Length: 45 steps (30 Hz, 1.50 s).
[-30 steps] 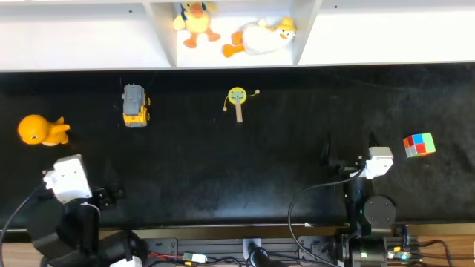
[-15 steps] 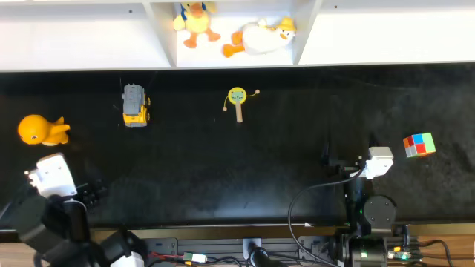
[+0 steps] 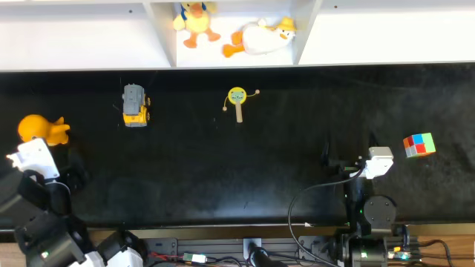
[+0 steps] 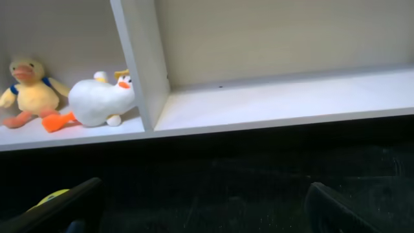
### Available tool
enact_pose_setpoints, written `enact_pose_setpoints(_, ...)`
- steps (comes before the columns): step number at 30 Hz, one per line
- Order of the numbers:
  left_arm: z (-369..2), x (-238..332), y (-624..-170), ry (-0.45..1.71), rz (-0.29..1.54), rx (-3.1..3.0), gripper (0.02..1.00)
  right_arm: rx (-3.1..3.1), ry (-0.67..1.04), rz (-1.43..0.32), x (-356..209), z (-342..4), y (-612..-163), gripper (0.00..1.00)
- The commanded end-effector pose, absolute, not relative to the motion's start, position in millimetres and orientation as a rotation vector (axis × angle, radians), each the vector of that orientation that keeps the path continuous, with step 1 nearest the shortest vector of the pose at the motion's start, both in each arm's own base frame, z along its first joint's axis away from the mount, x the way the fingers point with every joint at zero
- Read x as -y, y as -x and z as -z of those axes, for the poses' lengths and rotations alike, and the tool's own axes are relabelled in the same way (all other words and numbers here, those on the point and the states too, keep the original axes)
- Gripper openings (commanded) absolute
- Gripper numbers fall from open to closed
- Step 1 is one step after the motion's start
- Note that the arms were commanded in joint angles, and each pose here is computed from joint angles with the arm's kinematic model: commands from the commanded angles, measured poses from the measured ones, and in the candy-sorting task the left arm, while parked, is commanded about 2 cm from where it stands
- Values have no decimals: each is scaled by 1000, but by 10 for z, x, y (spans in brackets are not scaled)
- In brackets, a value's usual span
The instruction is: Store Toys
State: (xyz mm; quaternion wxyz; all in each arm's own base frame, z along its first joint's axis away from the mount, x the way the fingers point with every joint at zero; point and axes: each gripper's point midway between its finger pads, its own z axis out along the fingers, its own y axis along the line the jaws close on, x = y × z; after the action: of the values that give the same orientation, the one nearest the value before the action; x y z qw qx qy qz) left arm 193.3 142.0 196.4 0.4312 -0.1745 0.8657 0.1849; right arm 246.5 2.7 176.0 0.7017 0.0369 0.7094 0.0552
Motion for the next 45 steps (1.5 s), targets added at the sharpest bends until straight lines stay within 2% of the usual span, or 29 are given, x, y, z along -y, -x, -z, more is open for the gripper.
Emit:
enact_pose_setpoints(1, -2114, -1425, -1960, 410, -471, -2121, 972, -1581, -88, -130, -27, -1720, -2467, 996)
enact_pose_setpoints(12, -2215, -1502, -1980, 390, -534, -2085, 991, -1581, -88, -130, -27, -1720, -2467, 993)
enact_pose_setpoints(19, -2230, -1523, -2077, 411, -468, -2131, 996, -1581, -88, -130, -27, -1720, -2467, 996)
enact_pose_setpoints(27, -2466, -1586, -2187, 403, -455, -2135, 996, -1581, -88, -130, -27, -1720, -2467, 996)
enact_pose_setpoints(35, -2305, -1694, -2317, 392, -350, -2197, 1000, -1581, -88, -130, -28, -1720, -2467, 996)
enact_pose_setpoints(45, -2102, -2219, -2317, 440, -290, -2205, 965, -1581, -88, -130, -27, -1720, -2467, 996)
